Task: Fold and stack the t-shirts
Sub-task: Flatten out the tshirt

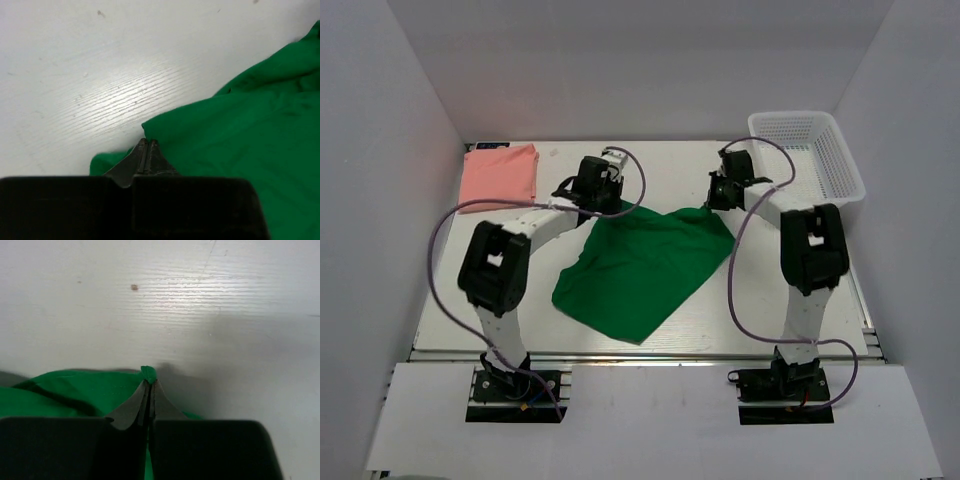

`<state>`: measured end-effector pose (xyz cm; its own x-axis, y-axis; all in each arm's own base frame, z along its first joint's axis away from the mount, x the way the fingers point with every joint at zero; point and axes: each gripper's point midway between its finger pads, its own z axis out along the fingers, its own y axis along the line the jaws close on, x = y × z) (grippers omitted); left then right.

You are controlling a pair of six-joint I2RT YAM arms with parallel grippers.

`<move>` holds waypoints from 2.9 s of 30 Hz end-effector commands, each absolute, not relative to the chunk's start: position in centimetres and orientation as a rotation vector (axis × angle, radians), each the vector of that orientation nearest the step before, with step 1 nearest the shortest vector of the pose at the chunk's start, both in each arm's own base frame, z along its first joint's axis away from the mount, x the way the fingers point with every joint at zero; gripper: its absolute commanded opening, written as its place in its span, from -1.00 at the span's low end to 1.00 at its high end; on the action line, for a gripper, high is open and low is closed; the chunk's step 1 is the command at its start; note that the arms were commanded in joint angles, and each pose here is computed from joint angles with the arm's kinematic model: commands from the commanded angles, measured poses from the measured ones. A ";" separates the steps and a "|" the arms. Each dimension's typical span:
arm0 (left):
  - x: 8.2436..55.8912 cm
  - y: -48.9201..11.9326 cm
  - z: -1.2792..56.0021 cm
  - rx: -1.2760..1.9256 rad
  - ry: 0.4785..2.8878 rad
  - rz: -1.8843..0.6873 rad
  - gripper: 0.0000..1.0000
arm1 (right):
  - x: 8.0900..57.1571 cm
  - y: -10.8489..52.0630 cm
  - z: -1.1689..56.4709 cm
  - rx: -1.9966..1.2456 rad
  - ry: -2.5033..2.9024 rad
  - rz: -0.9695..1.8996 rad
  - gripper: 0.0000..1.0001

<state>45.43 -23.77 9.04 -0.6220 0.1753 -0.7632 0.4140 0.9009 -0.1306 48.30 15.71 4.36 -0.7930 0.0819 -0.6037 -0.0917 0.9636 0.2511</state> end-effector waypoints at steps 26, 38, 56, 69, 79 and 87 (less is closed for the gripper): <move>28.6 -12.1 43.5 0.081 1.387 -0.428 -1.00 | 36.1 4.2 35.8 0.368 1.645 0.146 -1.00; 23.3 -5.3 51.5 -0.181 1.261 -0.366 -1.00 | 28.6 1.0 47.7 0.359 1.474 0.105 -1.00; 16.7 -2.5 57.2 -0.207 1.124 -0.435 -1.00 | 19.5 0.3 54.8 0.277 1.307 0.216 -1.00; 12.0 -2.9 60.1 -0.091 1.051 -0.525 -1.00 | 13.8 0.5 56.2 0.233 1.222 0.327 -1.00; 20.4 -5.6 55.7 -0.100 1.171 -0.434 -1.00 | 23.9 1.4 48.2 0.317 1.444 0.212 -1.00; 33.3 -4.9 44.8 -0.329 1.451 -0.059 -1.00 | 33.5 2.3 39.1 0.377 1.629 0.067 -1.00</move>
<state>29.85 -6.91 48.00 0.1446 -0.2897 -0.9461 0.0546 0.9570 -0.2847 31.16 3.11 38.36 -0.1357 0.2584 -0.9565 0.1421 0.9605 0.2393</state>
